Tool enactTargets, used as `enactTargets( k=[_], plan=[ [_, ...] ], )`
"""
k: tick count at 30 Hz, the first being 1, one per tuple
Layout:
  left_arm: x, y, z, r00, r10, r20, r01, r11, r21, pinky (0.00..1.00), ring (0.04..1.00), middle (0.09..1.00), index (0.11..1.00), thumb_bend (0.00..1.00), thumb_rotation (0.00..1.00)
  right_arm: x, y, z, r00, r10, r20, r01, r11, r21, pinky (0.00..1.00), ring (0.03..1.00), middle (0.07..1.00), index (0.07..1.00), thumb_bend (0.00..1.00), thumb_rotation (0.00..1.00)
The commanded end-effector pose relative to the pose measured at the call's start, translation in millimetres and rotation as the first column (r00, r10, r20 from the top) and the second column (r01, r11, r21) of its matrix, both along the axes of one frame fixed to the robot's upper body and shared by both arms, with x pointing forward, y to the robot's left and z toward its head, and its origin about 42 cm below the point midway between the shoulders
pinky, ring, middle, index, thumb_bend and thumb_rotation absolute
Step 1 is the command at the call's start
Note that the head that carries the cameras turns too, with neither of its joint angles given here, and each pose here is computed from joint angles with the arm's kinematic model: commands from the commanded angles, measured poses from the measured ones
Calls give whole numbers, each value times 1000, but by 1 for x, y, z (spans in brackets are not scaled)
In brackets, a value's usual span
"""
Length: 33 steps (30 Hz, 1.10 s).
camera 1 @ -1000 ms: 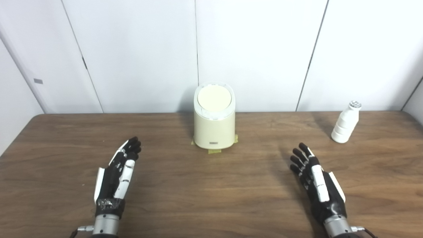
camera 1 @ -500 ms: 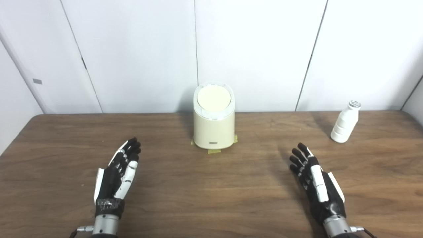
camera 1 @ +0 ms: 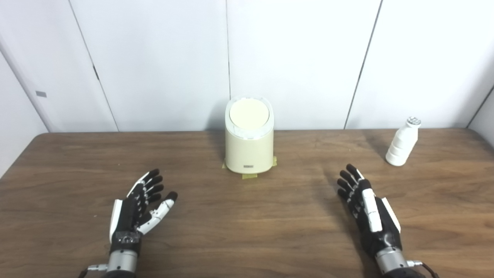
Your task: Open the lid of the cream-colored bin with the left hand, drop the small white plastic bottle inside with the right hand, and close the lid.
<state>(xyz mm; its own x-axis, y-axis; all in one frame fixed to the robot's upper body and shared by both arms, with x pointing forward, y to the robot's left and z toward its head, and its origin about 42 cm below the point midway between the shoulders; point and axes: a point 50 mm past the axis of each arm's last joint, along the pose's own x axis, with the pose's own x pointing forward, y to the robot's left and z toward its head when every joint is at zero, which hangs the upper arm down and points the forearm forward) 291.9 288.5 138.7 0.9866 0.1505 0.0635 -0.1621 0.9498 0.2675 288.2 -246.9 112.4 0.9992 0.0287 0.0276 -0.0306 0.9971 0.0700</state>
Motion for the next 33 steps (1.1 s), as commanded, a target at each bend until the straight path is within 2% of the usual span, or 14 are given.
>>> enactTargets(
  k=[1, 4, 7, 11, 18, 21, 23, 25, 33],
  plan=[
    [31, 5, 55, 991, -29, 127, 16, 995, 99, 838, 826, 855, 887, 786, 224, 7, 8, 5, 999, 5, 49, -6, 1000, 15, 915, 921, 924, 924, 525, 926],
    [48, 5, 79, 987, -64, 145, 43, 989, 143, 834, 833, 862, 886, 801, 198, 7, 8, 4, 999, 2, 50, -2, 1000, 11, 915, 922, 924, 921, 520, 936],
    [65, -1, 105, 982, -111, 156, 86, 983, 161, 767, 828, 872, 884, 834, 146, 7, 8, 3, 999, 1, 52, -2, 1000, 14, 919, 924, 926, 923, 508, 944],
    [82, -13, 135, 974, -173, 148, 140, 968, 209, 794, 861, 904, 898, 826, 102, 8, 7, 3, 999, -2, 50, 1, 1000, 21, 918, 920, 923, 920, 512, 929],
    [110, -32, 166, 964, -219, 152, 165, 938, 304, 789, 863, 898, 890, 844, 36, 10, 7, 2, 999, -1, 49, 0, 1000, 21, 915, 919, 923, 921, 517, 923],
    [124, -40, 180, 960, -236, 150, 159, 903, 400, 771, 849, 878, 872, 891, 38, 10, 7, 1, 999, 3, 51, -4, 1000, 20, 913, 920, 924, 922, 514, 927],
    [133, -47, 191, 958, -247, 142, 158, 875, 457, 763, 844, 876, 877, 895, 79, 11, 7, 0, 999, 4, 53, -5, 1000, 17, 909, 921, 926, 923, 518, 929],
    [143, -55, 202, 955, -262, 140, 160, 850, 502, 780, 851, 880, 880, 903, 81, 11, 7, 0, 998, 6, 55, -7, 1000, 18, 908, 922, 927, 925, 517, 926],
    [171, -93, 232, 944, -314, 101, 188, 764, 617, 738, 831, 860, 866, 923, 124, 12, 8, -2, 998, 3, 57, -4, 1000, 22, 919, 924, 927, 925, 521, 919]
  ],
)
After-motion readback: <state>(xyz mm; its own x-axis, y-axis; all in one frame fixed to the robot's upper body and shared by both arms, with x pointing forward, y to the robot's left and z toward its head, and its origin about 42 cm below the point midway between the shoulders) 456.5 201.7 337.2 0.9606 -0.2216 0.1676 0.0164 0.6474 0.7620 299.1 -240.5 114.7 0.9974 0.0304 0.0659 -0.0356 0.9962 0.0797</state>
